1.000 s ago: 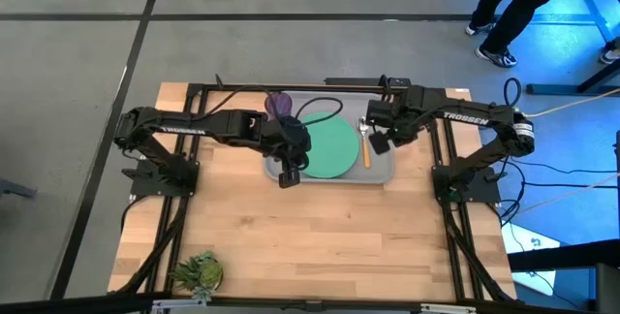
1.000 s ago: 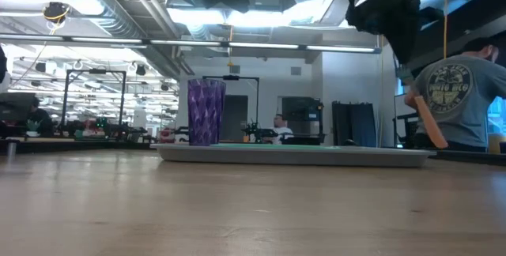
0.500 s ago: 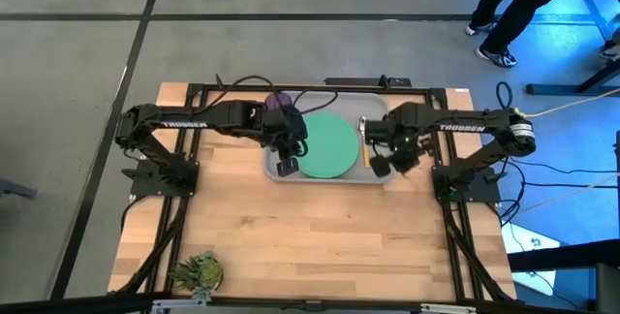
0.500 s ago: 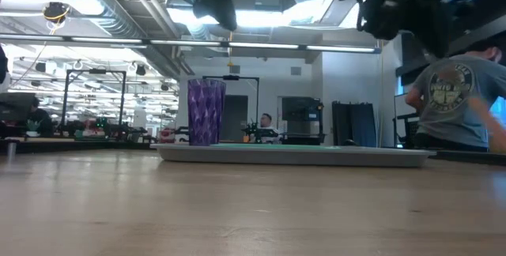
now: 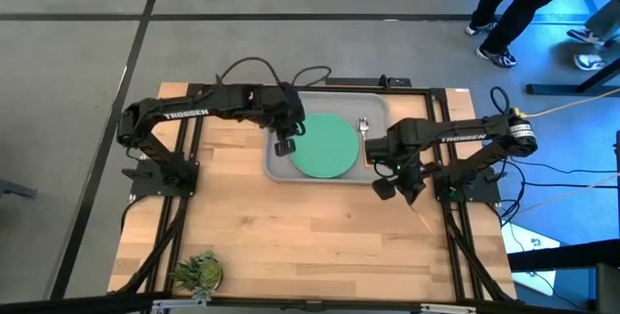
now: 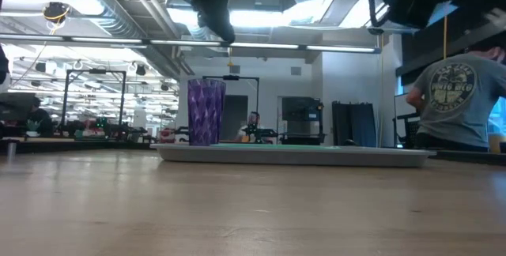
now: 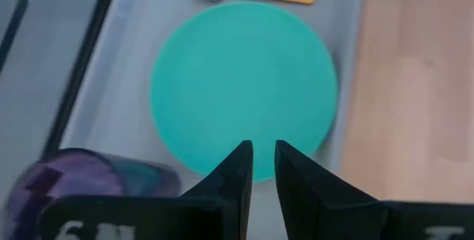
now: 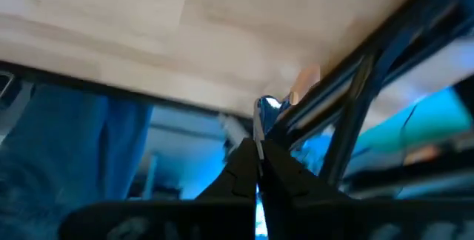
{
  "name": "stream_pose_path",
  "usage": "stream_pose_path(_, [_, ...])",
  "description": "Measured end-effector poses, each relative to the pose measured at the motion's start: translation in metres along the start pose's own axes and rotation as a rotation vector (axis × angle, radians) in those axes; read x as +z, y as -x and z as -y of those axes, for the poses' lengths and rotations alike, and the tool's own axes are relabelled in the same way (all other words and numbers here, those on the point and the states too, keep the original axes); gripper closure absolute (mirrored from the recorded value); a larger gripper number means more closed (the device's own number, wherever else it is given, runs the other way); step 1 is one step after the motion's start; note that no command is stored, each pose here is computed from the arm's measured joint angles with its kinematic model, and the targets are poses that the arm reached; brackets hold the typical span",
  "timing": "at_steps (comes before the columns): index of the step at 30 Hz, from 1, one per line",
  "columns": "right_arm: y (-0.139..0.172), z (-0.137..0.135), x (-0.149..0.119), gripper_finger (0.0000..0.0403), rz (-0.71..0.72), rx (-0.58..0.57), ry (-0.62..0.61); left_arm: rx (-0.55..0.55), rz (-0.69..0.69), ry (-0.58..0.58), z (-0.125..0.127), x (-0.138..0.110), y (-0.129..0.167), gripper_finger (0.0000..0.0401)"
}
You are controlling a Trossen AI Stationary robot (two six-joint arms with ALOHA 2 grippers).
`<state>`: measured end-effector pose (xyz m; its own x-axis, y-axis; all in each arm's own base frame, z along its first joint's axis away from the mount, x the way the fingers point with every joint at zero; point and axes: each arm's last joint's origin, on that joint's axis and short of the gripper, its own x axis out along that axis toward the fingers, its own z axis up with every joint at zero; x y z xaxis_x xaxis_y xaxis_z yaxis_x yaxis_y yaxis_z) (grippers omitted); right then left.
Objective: Pick and place plate/cup/fork/spoon on tray
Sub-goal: Put the yellow fork on the gray tray to the right of the yellow spoon
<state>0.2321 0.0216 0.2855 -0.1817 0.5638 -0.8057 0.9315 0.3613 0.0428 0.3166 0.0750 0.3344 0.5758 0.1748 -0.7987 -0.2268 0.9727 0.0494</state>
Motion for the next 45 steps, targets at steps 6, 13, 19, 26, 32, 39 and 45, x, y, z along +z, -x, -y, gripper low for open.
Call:
stream_pose_path(6, [-0.001,-0.002,-0.004,0.04,-0.094,0.03,-0.282,0.046,-0.003,0.027,-0.025,-0.001,0.0,0.035])
stream_pose_path(13, [-0.008,-0.016,0.0,0.04,-0.022,0.062,-0.548,0.074,-0.007,-0.094,-0.041,-0.003,0.0,0.035])
stream_pose_path(19, [-0.019,-0.025,0.012,0.04,0.107,0.01,-0.616,0.084,-0.005,-0.156,-0.046,-0.003,0.0,0.035])
stream_pose_path(26, [-0.038,-0.038,0.031,0.04,0.153,-0.091,-0.646,0.08,-0.005,-0.183,-0.045,-0.003,0.0,0.035])
stream_pose_path(32, [-0.06,-0.054,0.05,0.04,0.149,-0.145,-0.573,0.08,-0.005,-0.183,-0.045,-0.003,0.0,0.035])
stream_pose_path(39, [-0.086,-0.067,0.076,0.04,0.186,-0.219,-0.451,0.08,-0.005,-0.183,-0.045,-0.003,0.0,0.035])
stream_pose_path(45, [-0.105,-0.073,0.098,0.04,0.252,-0.288,-0.368,0.08,-0.006,-0.184,-0.045,-0.003,0.0,0.035])
